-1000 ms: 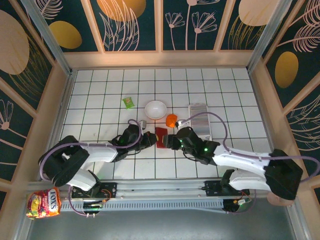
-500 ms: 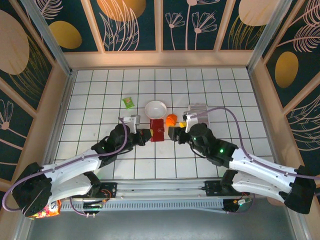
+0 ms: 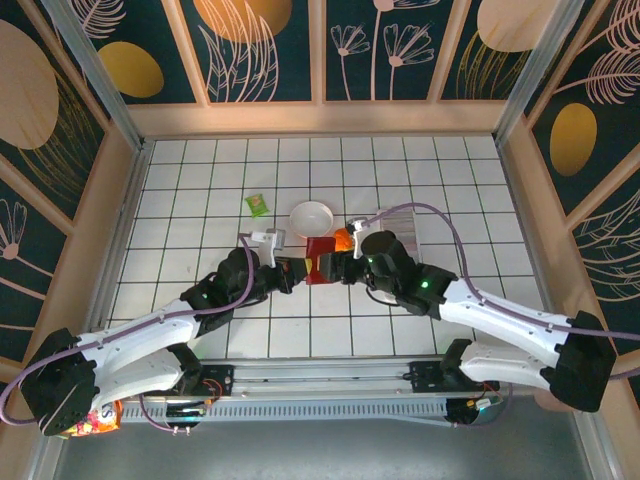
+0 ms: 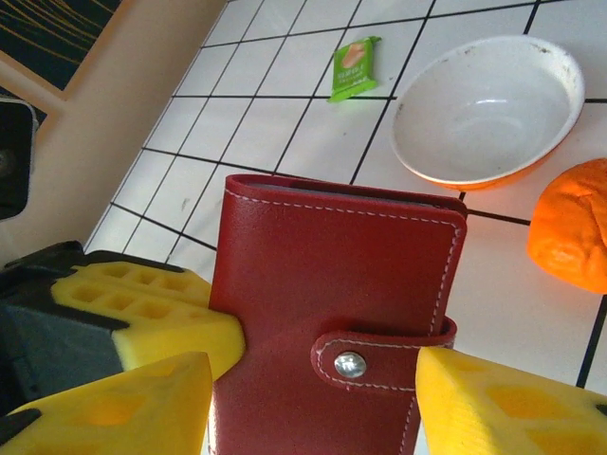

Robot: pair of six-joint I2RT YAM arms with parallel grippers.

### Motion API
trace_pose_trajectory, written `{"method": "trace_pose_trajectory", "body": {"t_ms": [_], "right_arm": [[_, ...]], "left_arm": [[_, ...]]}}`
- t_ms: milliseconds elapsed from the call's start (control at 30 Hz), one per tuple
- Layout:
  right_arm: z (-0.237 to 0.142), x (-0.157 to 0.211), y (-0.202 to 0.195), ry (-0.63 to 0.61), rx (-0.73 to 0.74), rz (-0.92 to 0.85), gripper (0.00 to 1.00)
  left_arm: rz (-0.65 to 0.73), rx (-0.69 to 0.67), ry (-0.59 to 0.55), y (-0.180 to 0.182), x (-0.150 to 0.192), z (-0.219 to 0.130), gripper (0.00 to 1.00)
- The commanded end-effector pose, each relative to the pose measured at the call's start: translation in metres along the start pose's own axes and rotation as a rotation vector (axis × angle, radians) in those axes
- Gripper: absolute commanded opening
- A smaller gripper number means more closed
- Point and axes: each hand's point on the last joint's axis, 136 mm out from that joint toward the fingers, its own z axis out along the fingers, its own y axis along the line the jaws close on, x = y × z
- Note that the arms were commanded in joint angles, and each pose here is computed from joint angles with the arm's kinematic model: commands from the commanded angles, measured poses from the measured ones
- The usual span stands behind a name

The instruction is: Put the credit cards into the card holder

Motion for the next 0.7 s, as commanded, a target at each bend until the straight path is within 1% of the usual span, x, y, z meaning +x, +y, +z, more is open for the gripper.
{"method": "trace_pose_trajectory", "body": {"t_ms": [0, 333, 533, 667], "right_arm": [[0.004, -0.006, 0.007, 0.007, -0.011, 0.019, 0.59], [0.021, 0.010, -0.015, 0.047, 0.082, 0.029, 0.60], [0.025, 0.017, -0.031, 0.054, 0.151, 0.036, 0.55], [0.024, 0.021, -0.042, 0.050, 0.198, 0.040, 0.45]], "left_arm": [[0.026, 0.085, -0.043, -0.025, -0.015, -0.003, 0.00], [0.023, 0.095, -0.059, -0.028, -0.018, -0.007, 0.00], [0.013, 0.092, -0.064, -0.026, -0.017, -0.008, 0.00], [0.008, 0.076, -0.073, -0.022, -0.018, -0.010, 0.00]]}}
